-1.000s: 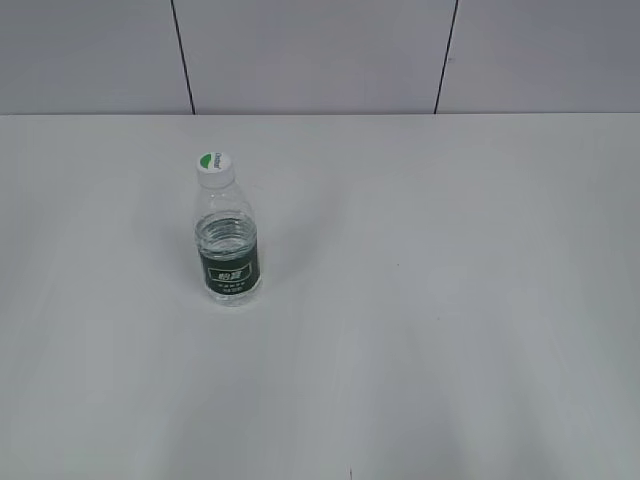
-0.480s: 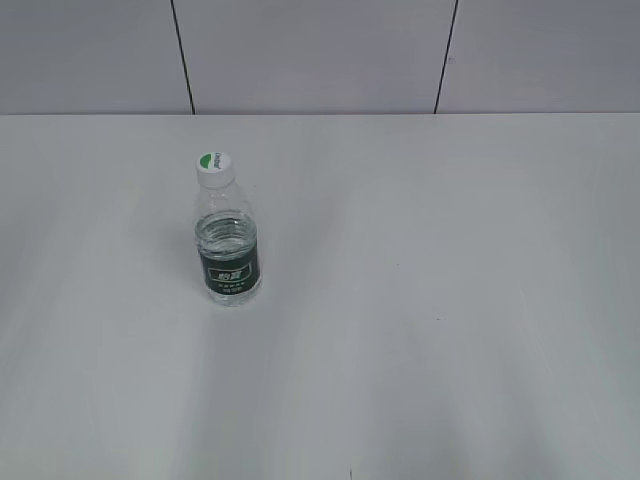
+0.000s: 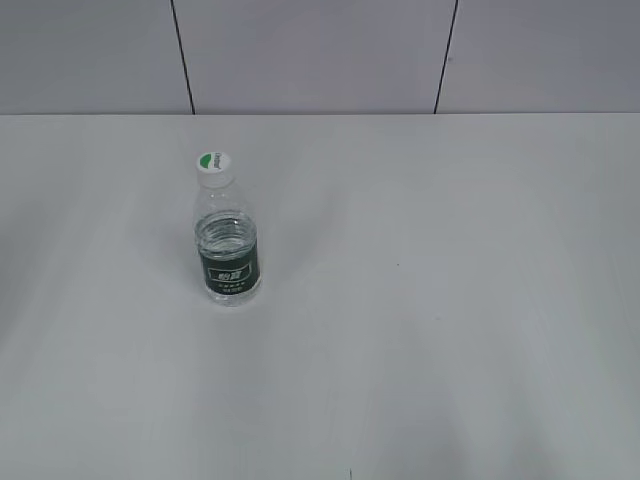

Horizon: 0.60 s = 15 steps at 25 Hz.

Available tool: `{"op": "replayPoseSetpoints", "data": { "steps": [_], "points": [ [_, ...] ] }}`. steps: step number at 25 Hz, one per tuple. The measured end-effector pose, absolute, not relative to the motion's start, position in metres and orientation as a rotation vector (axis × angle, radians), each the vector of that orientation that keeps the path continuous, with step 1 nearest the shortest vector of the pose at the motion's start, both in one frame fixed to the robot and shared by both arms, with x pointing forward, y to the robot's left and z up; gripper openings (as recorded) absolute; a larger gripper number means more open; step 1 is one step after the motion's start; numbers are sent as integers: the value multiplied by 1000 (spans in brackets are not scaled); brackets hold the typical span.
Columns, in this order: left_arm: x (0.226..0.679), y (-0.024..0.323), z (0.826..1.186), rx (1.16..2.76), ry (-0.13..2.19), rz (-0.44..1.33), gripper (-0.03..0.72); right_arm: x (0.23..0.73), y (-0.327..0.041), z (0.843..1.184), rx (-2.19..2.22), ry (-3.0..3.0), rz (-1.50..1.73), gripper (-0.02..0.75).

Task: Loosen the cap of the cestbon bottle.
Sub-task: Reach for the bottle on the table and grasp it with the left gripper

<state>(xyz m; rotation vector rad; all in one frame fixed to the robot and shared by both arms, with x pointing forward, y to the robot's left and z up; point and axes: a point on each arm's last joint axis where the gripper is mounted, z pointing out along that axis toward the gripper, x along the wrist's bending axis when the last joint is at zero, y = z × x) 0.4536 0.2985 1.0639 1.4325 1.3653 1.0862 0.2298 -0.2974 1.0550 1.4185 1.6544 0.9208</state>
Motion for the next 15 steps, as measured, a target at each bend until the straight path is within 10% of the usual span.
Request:
{"op": "replayPoseSetpoints", "data": {
  "steps": [15],
  "points": [
    [532, 278, 966, 1570, 1163, 920, 477, 230, -297, 1055, 1418, 1654, 921, 545]
  ]
}}
